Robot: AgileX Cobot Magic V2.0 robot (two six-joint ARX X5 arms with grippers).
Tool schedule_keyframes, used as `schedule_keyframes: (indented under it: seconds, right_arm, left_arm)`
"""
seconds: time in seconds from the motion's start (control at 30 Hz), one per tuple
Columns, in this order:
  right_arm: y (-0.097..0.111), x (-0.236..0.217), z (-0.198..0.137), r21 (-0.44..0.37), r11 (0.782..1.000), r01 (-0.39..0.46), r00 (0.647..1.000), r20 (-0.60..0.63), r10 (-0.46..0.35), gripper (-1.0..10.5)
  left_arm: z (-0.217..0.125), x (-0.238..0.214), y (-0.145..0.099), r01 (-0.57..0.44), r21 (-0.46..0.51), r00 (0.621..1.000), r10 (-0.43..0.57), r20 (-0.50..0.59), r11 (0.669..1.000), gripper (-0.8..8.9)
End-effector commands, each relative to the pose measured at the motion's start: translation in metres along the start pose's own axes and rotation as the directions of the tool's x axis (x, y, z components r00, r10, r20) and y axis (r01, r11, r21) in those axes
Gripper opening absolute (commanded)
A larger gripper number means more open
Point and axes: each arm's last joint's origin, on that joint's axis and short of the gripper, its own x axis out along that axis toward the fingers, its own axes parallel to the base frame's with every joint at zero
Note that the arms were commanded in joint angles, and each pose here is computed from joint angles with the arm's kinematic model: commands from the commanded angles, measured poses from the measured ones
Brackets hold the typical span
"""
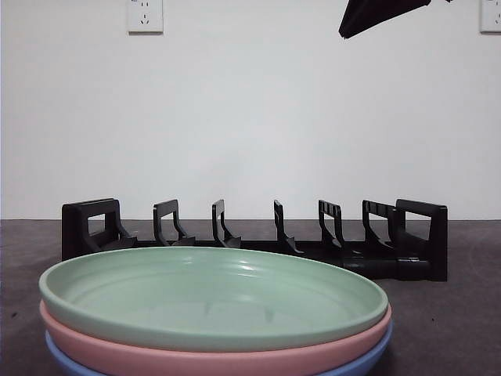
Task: Place the plate
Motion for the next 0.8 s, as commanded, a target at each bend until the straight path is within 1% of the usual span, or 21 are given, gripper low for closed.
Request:
schedule_keyframes:
  seconds: [0.03,0.07,0.1,0.13,0.2,0.23,0.27,0.33,0.4,0.47,0.5,0.57,0.63,0.73,0.8]
  right_arm:
    - [0.001,0.001,0.005,-0.011,1.000,-0.003,1.000,0.017,0.004,0.2]
    - [0.001,0.001,0.005,-0.030,1.000,0.001,1.000,0.016,-0.001,0.2]
    - [0.001,0.001,0.004,-0.055,0.998,0.020,1.000,0.013,-0.019,0.2]
    - [0.000,-0.004,0.004,-0.062,0.997,0.048,0.999,0.013,-0.048,0.2]
    - [-0.004,-0.020,-0.002,-0.092,0.981,0.170,0.985,0.047,-0.167,0.2]
    - [-0.004,-0.031,-0.008,-0.097,0.970,0.223,0.972,0.092,-0.214,0.2]
    - [-0.007,-0.040,-0.021,-0.087,0.958,0.273,0.955,0.144,-0.259,0.2]
    - [-0.013,-0.058,-0.050,-0.051,0.949,0.312,0.921,0.263,-0.289,0.2]
    - [-0.020,-0.073,-0.087,0.009,0.940,0.340,0.872,0.372,-0.319,0.2]
    - [-0.028,-0.081,-0.129,0.077,0.921,0.381,0.817,0.438,-0.375,0.2]
    - [-0.031,-0.083,-0.146,0.100,0.912,0.399,0.803,0.442,-0.400,0.2]
    - [-0.036,-0.082,-0.181,0.133,0.891,0.433,0.781,0.438,-0.445,0.2]
    - [-0.039,-0.078,-0.207,0.135,0.878,0.459,0.771,0.431,-0.470,0.2]
    - [-0.044,-0.070,-0.237,0.151,0.865,0.479,0.758,0.426,-0.495,0.2]
    - [-0.046,-0.065,-0.250,0.164,0.859,0.485,0.752,0.423,-0.505,0.2]
  left_arm:
    - [-0.006,0.002,0.000,-0.001,0.000,1.000,0.001,-0.022,1.000,0.07]
    - [-0.006,0.002,0.000,-0.001,0.000,1.000,0.001,-0.022,1.000,0.07]
    - [-0.006,0.002,0.000,-0.001,0.000,1.000,0.001,-0.022,1.000,0.07]
    - [-0.006,0.002,0.000,-0.001,0.000,1.000,0.001,-0.022,1.000,0.07]
    - [-0.006,0.002,0.000,-0.001,0.000,1.000,0.001,-0.023,1.000,0.07]
    - [-0.006,0.002,0.000,-0.001,0.000,1.000,0.001,-0.023,1.000,0.07]
    - [-0.006,0.002,0.000,-0.001,0.000,1.000,0.001,-0.023,1.000,0.07]
    - [-0.006,0.002,0.000,-0.001,0.000,1.000,0.001,-0.022,1.000,0.07]
    - [-0.006,0.002,0.000,-0.001,0.000,1.000,0.001,-0.022,1.000,0.07]
    - [-0.006,0.002,0.001,-0.001,0.000,1.000,0.001,-0.022,1.000,0.07]
    - [-0.006,0.002,0.000,-0.001,0.000,1.000,0.001,-0.022,1.000,0.07]
    - [-0.006,0.002,0.001,-0.001,0.000,1.000,0.001,-0.022,1.000,0.07]
    - [-0.006,0.002,0.000,-0.001,0.000,1.000,0.001,-0.022,1.000,0.07]
    - [-0.006,0.002,0.001,-0.001,0.000,1.000,0.001,-0.022,1.000,0.07]
    - [-0.006,0.002,0.000,-0.001,0.000,1.000,0.001,-0.022,1.000,0.07]
